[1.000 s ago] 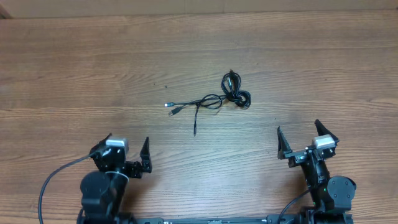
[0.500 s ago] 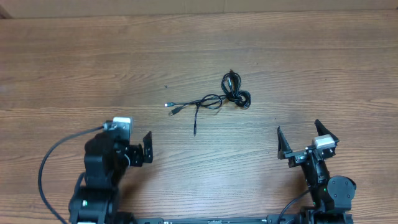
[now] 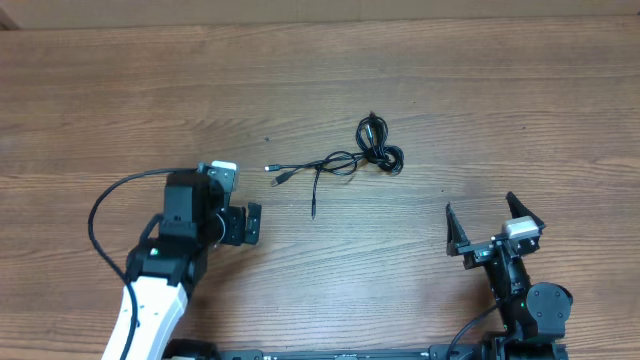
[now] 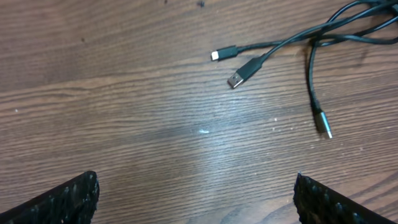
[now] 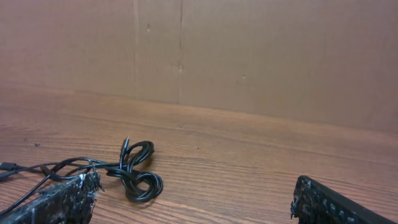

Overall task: Untangle cables
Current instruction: 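Raise the left arm and move the left gripper toward the black cable, then reach the left gripper over the cable bundle and lower onto it, then close the left gripper on the cable loops and lift the bundle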

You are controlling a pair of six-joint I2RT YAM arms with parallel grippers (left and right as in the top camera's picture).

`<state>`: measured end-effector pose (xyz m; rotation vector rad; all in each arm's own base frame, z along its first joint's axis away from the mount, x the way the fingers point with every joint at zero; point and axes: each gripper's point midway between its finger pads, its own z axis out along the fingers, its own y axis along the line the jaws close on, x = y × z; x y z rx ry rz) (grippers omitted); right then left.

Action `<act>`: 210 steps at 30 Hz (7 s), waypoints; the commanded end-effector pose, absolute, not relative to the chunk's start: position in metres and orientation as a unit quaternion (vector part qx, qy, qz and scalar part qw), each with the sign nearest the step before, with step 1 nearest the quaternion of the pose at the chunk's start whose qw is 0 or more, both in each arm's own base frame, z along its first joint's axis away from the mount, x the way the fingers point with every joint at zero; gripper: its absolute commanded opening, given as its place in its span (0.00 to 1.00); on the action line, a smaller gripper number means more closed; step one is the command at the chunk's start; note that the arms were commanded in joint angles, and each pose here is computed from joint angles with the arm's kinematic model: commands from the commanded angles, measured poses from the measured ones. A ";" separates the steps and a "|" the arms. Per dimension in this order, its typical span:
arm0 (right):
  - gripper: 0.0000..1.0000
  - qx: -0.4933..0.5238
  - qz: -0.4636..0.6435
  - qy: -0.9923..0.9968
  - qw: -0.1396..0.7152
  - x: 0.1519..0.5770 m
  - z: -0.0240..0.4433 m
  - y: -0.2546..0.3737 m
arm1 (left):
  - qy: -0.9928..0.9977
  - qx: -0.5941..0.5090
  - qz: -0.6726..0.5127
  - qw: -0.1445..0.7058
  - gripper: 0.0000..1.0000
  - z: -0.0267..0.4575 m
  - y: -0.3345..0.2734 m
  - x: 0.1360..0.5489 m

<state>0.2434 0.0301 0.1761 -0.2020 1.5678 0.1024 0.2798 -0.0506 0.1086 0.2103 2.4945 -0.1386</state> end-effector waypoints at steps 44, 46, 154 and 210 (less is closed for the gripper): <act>1.00 -0.091 0.045 0.702 0.705 0.243 0.175 0.029 | 0.946 0.102 -0.076 0.297 1.00 0.100 -0.066 0.301; 1.00 -0.091 0.045 0.702 0.705 0.243 0.175 0.029 | 0.946 0.102 -0.076 0.297 1.00 0.100 -0.066 0.301; 1.00 -0.091 0.045 0.702 0.705 0.243 0.175 0.029 | 0.926 0.296 -0.129 0.196 1.00 0.161 -0.301 0.370; 1.00 -0.091 0.045 0.702 0.705 0.243 0.175 0.029 | 0.931 0.330 0.032 0.155 1.00 0.035 -0.287 0.404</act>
